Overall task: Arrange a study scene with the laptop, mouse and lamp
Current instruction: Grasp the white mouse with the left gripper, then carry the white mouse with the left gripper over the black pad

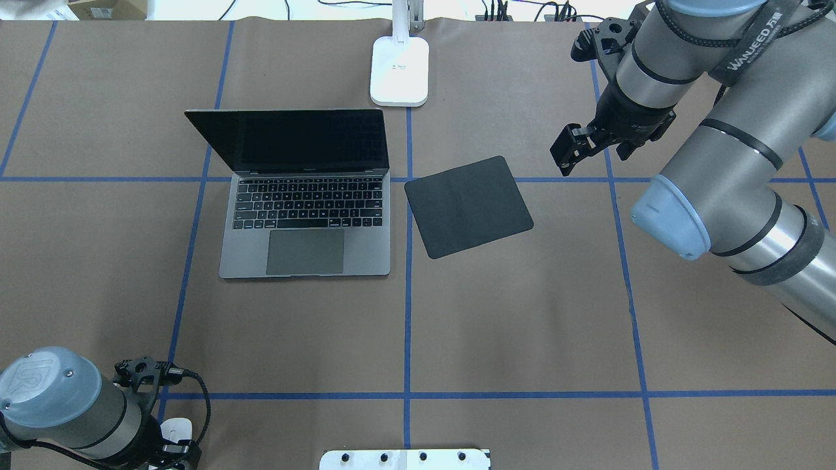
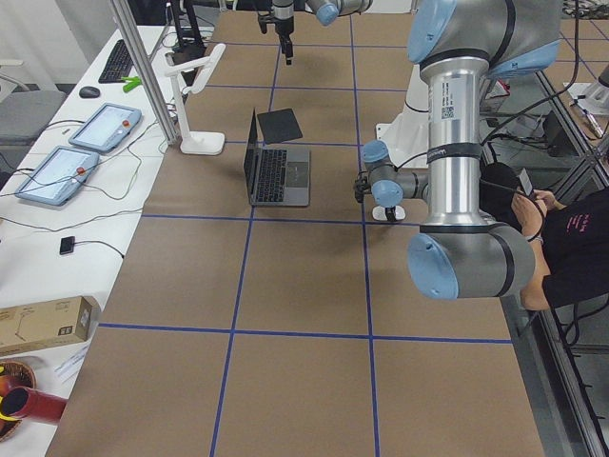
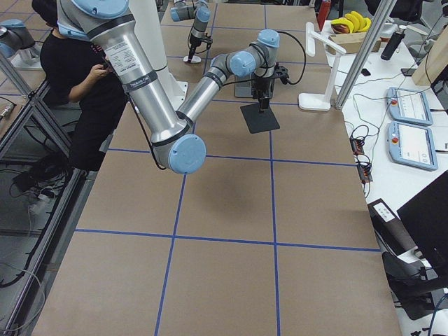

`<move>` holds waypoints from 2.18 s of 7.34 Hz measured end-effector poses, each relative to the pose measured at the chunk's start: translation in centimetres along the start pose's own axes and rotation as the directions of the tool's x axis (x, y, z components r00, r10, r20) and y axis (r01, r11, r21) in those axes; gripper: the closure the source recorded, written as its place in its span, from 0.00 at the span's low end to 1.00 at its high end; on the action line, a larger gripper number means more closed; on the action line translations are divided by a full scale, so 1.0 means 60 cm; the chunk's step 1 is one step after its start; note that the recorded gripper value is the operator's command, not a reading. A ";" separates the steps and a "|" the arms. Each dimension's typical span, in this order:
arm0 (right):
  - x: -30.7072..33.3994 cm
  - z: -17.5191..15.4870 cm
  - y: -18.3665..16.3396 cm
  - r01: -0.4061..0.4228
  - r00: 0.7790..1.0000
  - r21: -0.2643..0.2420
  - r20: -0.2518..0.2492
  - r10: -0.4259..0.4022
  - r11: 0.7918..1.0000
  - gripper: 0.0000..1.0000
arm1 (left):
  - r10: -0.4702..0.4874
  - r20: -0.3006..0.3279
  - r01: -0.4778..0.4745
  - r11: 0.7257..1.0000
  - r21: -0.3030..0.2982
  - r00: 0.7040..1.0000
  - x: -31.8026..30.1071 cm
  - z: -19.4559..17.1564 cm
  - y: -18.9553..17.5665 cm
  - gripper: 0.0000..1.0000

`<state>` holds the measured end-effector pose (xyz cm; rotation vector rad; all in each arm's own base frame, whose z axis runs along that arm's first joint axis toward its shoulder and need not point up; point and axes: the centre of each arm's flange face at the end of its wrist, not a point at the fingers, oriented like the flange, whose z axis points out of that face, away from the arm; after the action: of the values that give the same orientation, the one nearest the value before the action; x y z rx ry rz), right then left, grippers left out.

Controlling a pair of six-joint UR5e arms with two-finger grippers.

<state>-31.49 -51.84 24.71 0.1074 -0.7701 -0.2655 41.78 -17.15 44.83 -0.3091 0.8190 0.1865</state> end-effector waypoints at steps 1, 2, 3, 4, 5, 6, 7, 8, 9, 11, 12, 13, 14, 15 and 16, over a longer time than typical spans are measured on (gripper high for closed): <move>0.000 0.000 0.000 0.000 1.000 0.000 0.000 0.000 1.000 0.01 | 0.000 -0.001 0.000 1.000 0.001 1.000 0.001 0.000 0.000 0.32; 0.000 0.000 0.000 0.000 1.000 0.000 -0.001 0.000 1.000 0.01 | 0.000 -0.002 0.000 1.000 0.001 1.000 0.002 -0.001 -0.001 0.32; 0.000 0.001 0.000 0.001 1.000 0.000 -0.001 -0.001 1.000 0.01 | 0.000 -0.004 0.000 1.000 0.003 1.000 0.002 -0.003 -0.002 0.32; 0.000 0.001 0.000 0.001 1.000 0.000 -0.001 -0.001 1.000 0.01 | -0.001 -0.007 0.001 1.000 0.007 1.000 0.003 -0.007 -0.003 0.32; 0.000 0.001 0.000 0.000 1.000 -0.001 -0.002 0.000 1.000 0.01 | -0.001 -0.015 0.001 1.000 0.013 1.000 0.005 -0.015 -0.004 0.32; 0.000 0.002 0.000 0.000 1.000 -0.002 -0.001 0.000 1.000 0.01 | -0.002 -0.029 0.002 1.000 0.025 1.000 0.009 -0.029 -0.006 0.32; 0.000 0.004 0.000 0.000 1.000 -0.004 -0.002 0.000 1.000 0.01 | -0.003 -0.044 0.005 0.999 0.040 0.999 0.012 -0.045 -0.011 0.33; 0.001 0.006 -0.001 -0.002 1.000 -0.005 -0.003 0.002 1.000 0.01 | -0.003 -0.058 0.006 0.998 0.055 0.998 0.014 -0.061 -0.016 0.33; 0.002 0.007 -0.002 -0.003 1.000 -0.007 -0.004 0.003 1.000 0.01 | 0.005 -0.067 0.000 0.998 0.069 0.998 0.015 -0.071 -0.022 0.33; 0.003 0.009 -0.003 -0.004 1.000 -0.009 -0.004 0.004 1.000 0.01 | 0.022 -0.080 -0.014 0.996 0.091 0.997 0.020 -0.084 -0.033 0.33; 0.003 0.009 -0.003 -0.004 1.000 -0.009 -0.005 0.004 1.000 0.01 | 0.021 -0.089 -0.011 0.994 0.105 0.996 0.021 -0.096 -0.039 0.33; 0.003 0.009 -0.003 -0.004 1.000 -0.009 -0.005 0.004 1.000 0.01 | 0.020 -0.105 -0.007 0.992 0.124 0.994 0.023 -0.115 -0.044 0.33; 0.003 0.009 -0.003 -0.005 1.000 -0.009 -0.005 0.005 1.000 0.01 | 0.026 -0.130 -0.006 0.989 0.146 0.991 0.032 -0.138 -0.049 0.34; 0.004 0.010 -0.003 -0.005 1.000 -0.010 -0.006 0.005 1.000 0.01 | 0.039 -0.163 -0.009 0.984 0.180 0.986 0.052 -0.165 -0.057 0.34; 0.006 0.012 -0.002 -0.005 1.000 -0.011 -0.007 0.005 1.000 0.01 | 0.061 -0.199 -0.015 0.974 0.227 0.978 0.083 -0.190 -0.069 0.34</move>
<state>-31.78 -52.06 25.41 0.0957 -0.7615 -0.2641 38.46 -24.72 34.63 -0.0992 1.0409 0.0970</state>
